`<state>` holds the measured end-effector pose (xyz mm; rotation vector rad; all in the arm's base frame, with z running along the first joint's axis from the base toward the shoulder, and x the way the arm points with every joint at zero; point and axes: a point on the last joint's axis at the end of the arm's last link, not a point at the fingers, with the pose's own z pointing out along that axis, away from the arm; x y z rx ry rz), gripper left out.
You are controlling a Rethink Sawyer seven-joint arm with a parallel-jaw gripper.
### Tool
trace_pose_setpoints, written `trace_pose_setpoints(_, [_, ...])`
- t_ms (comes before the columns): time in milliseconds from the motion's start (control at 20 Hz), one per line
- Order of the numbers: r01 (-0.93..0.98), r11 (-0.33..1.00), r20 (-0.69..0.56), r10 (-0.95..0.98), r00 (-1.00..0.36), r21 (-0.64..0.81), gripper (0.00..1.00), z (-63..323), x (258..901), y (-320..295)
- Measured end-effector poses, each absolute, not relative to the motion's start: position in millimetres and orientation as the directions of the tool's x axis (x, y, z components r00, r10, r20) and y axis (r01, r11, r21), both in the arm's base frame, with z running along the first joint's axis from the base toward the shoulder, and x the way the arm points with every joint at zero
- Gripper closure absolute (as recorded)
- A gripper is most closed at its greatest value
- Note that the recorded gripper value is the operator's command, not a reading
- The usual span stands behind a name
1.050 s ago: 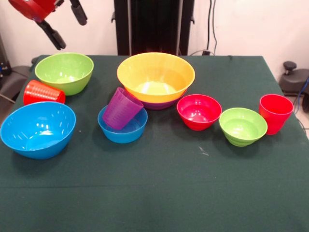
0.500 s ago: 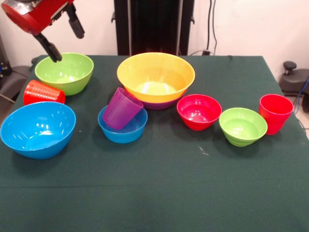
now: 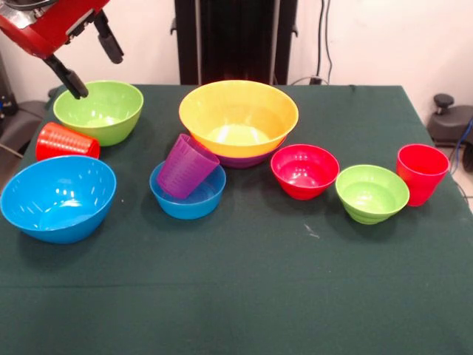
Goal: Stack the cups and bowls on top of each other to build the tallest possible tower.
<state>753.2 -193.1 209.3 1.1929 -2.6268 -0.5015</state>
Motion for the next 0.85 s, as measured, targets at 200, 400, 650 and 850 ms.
trace_pose_setpoints(200, [-0.677,0.614,0.043,-0.753,-0.657,0.406,0.0,210.1,751.7,-193.3])
trace_pose_setpoints(400, [-0.668,0.608,0.023,-0.747,-0.665,0.429,0.0,212.8,750.8,-191.0])
trace_pose_setpoints(650, [-0.663,0.609,0.032,-0.746,-0.665,0.435,0.0,210.5,749.8,-187.8])
trace_pose_setpoints(850, [-0.66,0.614,0.059,-0.75,-0.659,0.434,0.0,205.0,749.3,-180.8])
